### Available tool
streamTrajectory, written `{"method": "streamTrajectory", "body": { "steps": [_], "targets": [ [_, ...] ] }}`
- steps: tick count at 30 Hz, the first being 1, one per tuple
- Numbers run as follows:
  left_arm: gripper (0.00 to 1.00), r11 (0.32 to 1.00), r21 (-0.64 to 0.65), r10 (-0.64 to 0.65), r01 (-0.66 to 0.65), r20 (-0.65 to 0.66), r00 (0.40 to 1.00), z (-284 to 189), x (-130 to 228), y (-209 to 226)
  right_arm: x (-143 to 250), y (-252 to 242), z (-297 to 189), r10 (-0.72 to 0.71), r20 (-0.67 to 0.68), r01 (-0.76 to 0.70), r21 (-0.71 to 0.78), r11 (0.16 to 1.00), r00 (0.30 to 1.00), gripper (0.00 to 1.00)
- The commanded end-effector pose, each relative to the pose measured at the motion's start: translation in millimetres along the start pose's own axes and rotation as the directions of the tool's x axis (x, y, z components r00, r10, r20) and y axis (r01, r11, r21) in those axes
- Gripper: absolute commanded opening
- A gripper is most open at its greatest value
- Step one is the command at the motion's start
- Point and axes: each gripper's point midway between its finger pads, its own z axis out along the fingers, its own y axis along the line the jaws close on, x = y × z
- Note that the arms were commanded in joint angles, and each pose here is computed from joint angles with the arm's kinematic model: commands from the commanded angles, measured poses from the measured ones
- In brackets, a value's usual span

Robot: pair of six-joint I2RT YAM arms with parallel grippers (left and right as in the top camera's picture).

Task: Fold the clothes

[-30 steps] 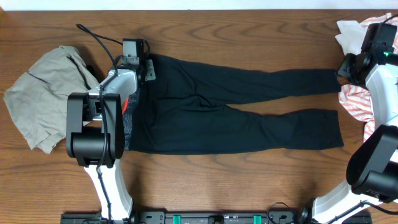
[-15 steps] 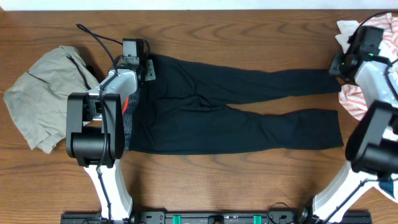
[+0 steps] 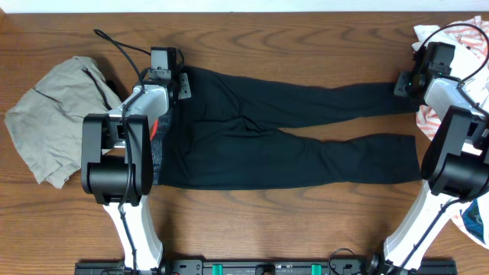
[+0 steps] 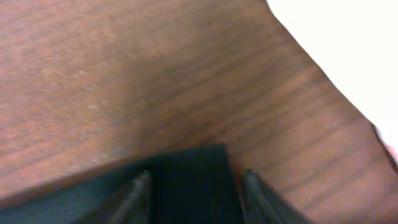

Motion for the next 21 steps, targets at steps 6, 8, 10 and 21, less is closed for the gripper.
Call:
{"method": "streamTrajectory", "body": {
  "steps": [6,8,10,21],
  "targets": [
    [0.30,1.000,-0.012,-0.006,0.005,-0.145,0.989,19.7,52.0,4.3,10.5,4.7,21.0,-0.014,-0.014,0.013,-0.021,1.000,1.000,0.01],
    [0.30,1.000,-0.012,-0.006,0.005,-0.145,0.989,19.7,52.0,4.3,-0.7,2.7,20.9,0.001,0.032,-0.001,-0.008,1.000,0.999,0.01],
    [0.30,1.000,-0.012,-0.006,0.005,-0.144,0.990,19.6,51.8,4.3,-13.9,-3.3,20.1,0.036,0.086,-0.038,0.024,0.999,0.996,0.01],
    [0.30,1.000,-0.012,-0.007,0.005,-0.144,0.990,19.7,51.9,4.3,-40.1,-7.9,24.5,0.110,0.211,-0.120,0.033,0.992,0.971,0.20]
  ]
}}
